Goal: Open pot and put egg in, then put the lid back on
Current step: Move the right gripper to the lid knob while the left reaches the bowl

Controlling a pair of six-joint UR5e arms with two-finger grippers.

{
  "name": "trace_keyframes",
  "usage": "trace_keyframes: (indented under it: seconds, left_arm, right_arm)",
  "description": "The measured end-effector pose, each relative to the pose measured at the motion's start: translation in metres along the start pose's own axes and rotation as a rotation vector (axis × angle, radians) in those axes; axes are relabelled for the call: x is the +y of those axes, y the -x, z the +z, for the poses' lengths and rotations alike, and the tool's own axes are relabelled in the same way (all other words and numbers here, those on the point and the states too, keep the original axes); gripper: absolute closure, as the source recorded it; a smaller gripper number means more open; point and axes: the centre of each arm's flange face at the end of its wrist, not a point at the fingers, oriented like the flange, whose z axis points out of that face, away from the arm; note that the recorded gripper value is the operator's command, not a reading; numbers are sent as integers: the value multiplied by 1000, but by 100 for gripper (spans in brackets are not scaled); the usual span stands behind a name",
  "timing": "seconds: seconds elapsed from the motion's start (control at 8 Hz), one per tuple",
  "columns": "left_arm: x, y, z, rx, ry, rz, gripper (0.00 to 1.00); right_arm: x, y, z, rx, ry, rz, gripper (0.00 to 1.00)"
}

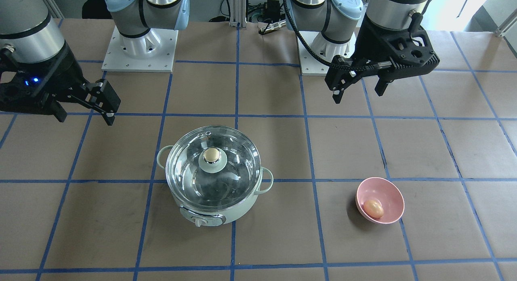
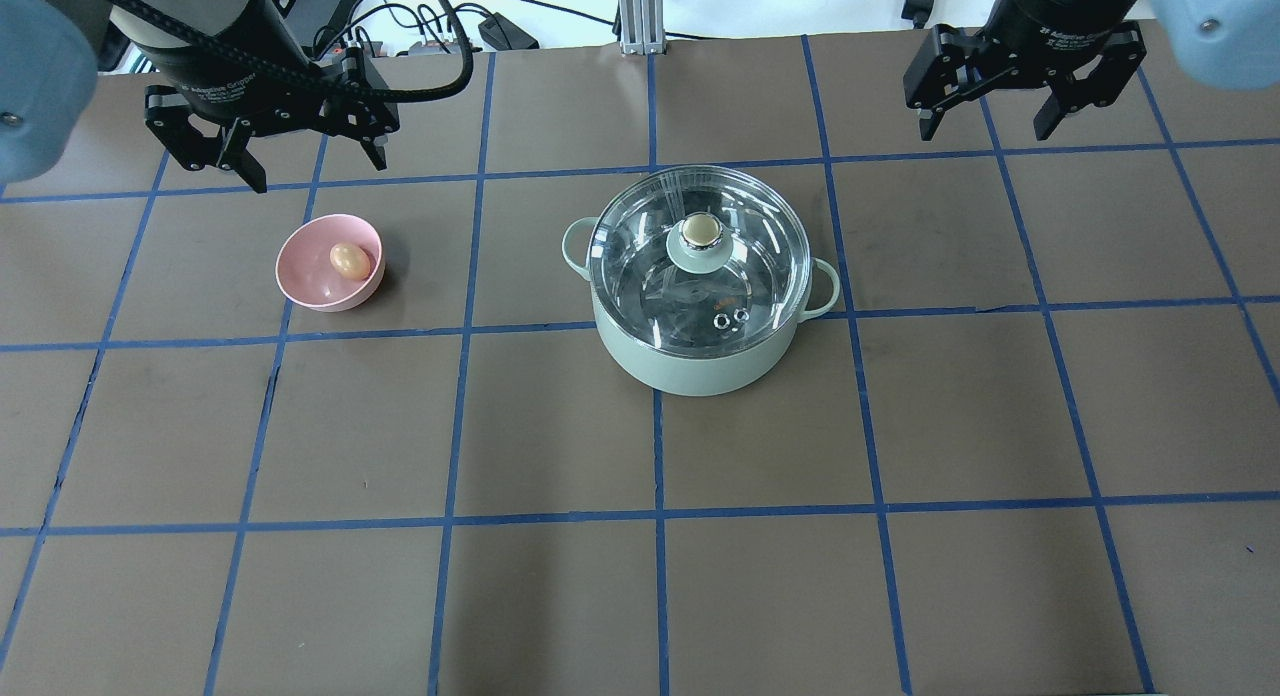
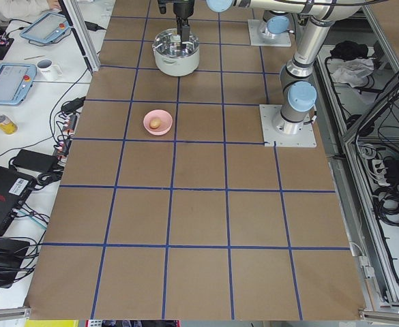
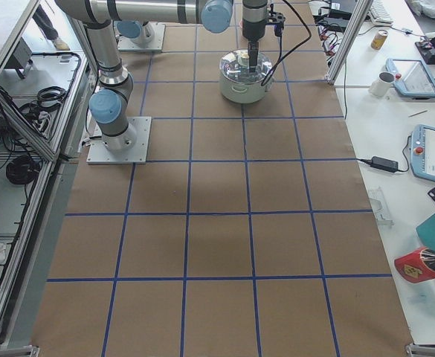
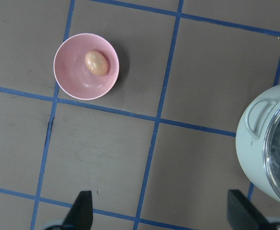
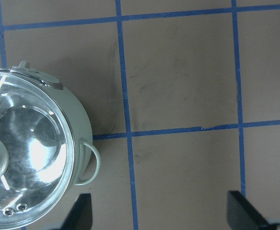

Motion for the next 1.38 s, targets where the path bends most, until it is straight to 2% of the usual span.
trace_keyframes:
  seconds: [0.38,0.5,0.62,0.75,1.0,1.38]
  left_arm:
    - [-3,3,2,-2,-2,-4,0]
    - [-8,9,6,-5,4,1,0]
    - [-21,21,18,-10,20,2,0]
    - [-40,35,36,-14,31,-12,0]
    - [-81,58,77,-19,19,-68,0]
    - [-133,108,147,-30,25,-266,0]
  right_arm:
    - [0,0,-1,4,-4,4,0]
    - [-2,1,-2,4,-21,9,0]
    - [-6,9,-3,5,-59,24,0]
    - [-9,31,1,-1,-82,48,0]
    - [-16,93,29,-22,-88,91,0]
    - [-14,164,76,-42,-36,130,4]
